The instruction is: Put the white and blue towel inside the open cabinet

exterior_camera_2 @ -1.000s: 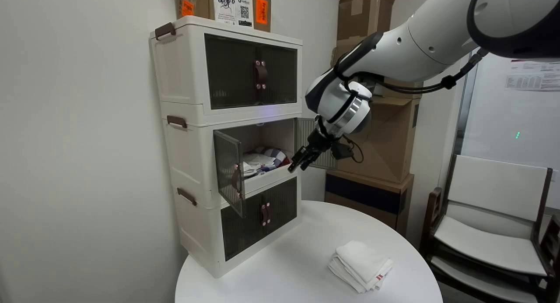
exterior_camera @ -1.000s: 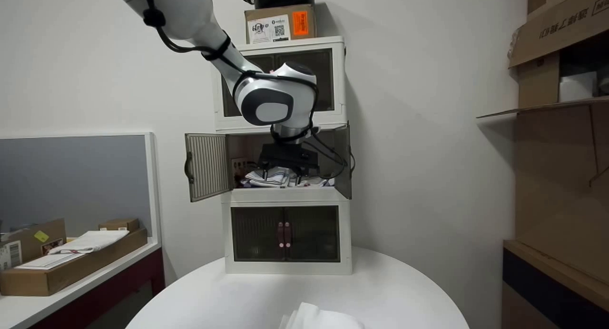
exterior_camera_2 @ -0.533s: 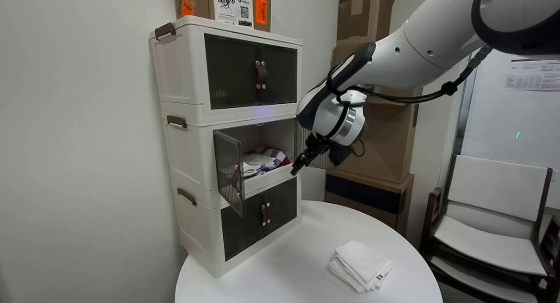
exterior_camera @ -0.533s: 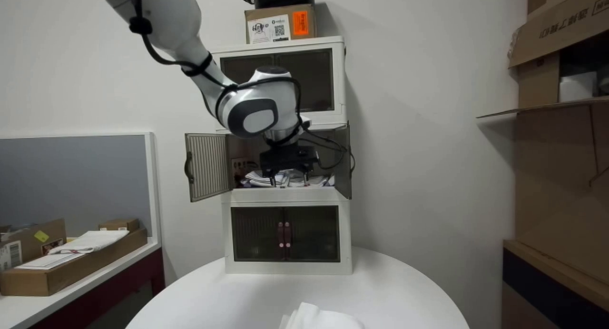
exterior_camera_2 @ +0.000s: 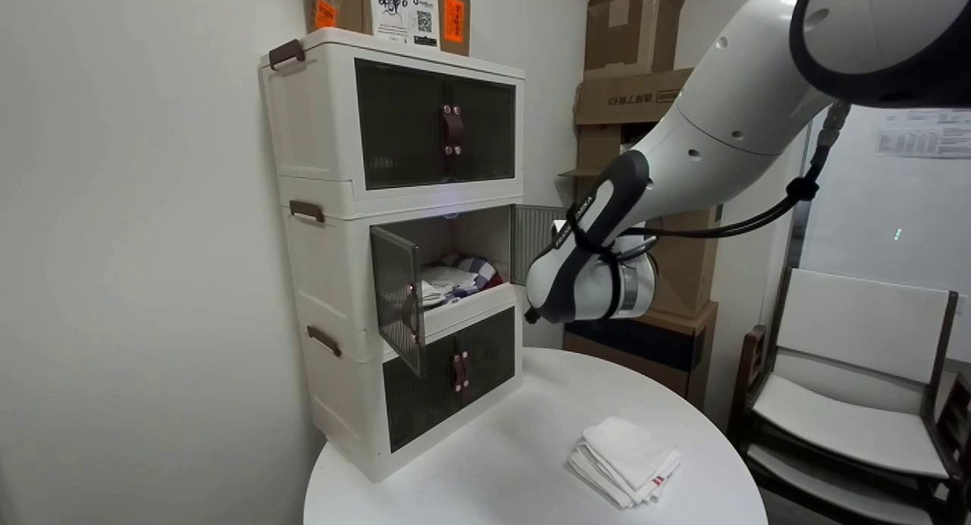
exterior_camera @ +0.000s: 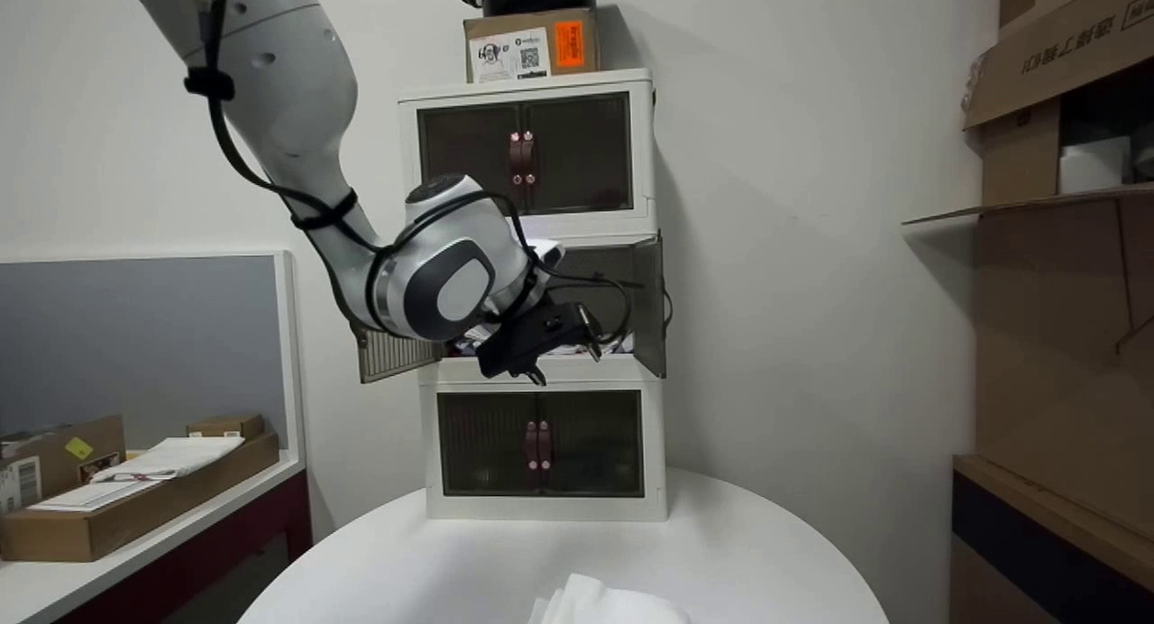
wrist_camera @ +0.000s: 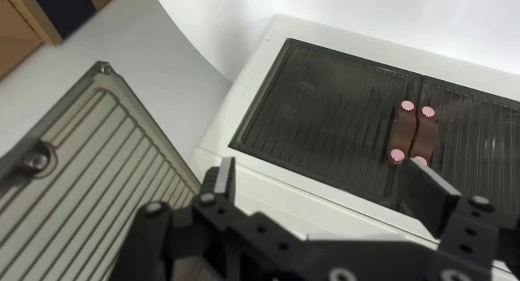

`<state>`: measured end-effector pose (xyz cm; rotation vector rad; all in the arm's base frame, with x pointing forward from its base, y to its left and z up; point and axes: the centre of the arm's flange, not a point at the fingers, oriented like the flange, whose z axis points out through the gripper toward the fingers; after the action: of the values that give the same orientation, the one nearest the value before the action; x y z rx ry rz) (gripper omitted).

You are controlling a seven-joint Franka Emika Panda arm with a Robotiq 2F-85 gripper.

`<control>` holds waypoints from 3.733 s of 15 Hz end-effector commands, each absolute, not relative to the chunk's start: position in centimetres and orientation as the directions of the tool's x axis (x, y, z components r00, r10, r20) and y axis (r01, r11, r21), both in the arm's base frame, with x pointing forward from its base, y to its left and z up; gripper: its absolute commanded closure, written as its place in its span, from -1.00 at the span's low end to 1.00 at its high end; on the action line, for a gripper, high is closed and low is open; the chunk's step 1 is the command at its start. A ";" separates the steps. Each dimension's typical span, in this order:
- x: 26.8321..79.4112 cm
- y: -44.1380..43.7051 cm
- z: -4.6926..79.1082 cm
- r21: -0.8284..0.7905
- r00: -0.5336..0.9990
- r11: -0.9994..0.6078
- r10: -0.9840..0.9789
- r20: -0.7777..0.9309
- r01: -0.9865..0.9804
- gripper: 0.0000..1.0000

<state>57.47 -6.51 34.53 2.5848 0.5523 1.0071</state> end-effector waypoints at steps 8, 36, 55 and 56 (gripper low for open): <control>57.8 -5.7 34.7 0.413 0.669 -0.876 0.464 0.581 0.249 -1.00; 59.1 -1.0 42.0 -0.057 0.836 -0.874 -0.479 0.266 -0.482 -1.00; 52.3 -7.0 49.5 0.121 0.929 -0.947 0.316 0.192 0.297 -1.00; 51.7 -7.4 49.9 0.137 0.910 -0.930 0.362 0.202 0.340 -1.00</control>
<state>54.67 -6.32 48.47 3.0429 0.3451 0.2883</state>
